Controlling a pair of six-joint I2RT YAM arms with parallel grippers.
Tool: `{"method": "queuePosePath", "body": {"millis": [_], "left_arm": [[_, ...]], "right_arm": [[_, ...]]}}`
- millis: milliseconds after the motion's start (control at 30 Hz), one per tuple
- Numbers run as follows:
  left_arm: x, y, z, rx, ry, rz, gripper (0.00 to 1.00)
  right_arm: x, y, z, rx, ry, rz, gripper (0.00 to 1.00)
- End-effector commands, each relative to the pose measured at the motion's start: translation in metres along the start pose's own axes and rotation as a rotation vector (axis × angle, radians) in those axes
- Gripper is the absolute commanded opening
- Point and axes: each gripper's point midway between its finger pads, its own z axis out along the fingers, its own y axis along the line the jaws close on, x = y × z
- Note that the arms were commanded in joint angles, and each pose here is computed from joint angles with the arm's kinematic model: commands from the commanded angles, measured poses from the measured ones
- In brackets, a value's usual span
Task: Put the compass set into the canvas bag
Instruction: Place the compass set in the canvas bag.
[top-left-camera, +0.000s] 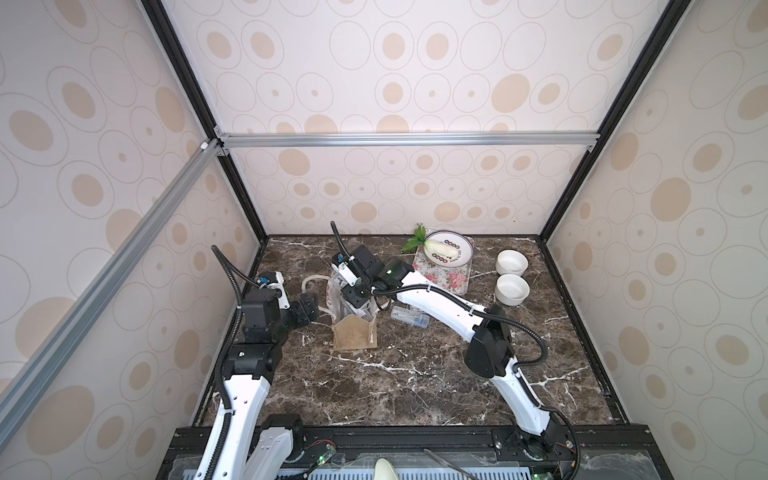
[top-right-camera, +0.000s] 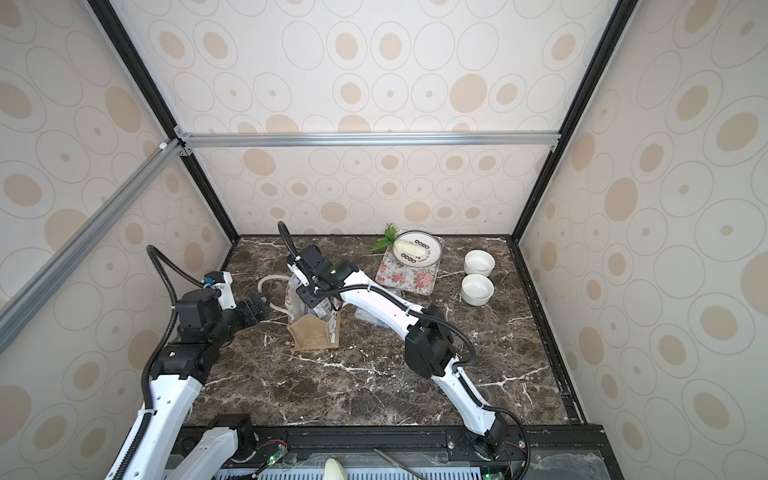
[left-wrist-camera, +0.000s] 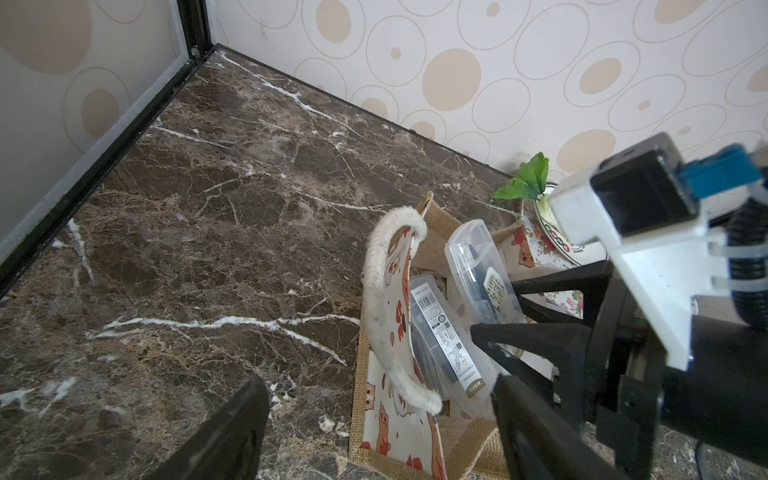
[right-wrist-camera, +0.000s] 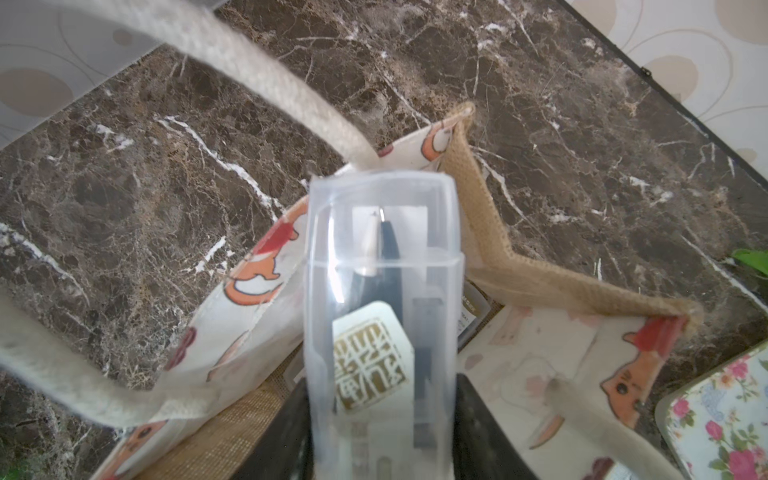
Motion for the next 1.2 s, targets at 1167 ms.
{"method": "queuePosePath", "body": {"millis": [1167], "left_arm": [[-0.004,-0.005,-0.005,0.012,0.001,-0.018,0.86]], "right_arm": [[-0.015,0.007,-0.057,-0.03,-0.063,-0.016,0.67]]}}
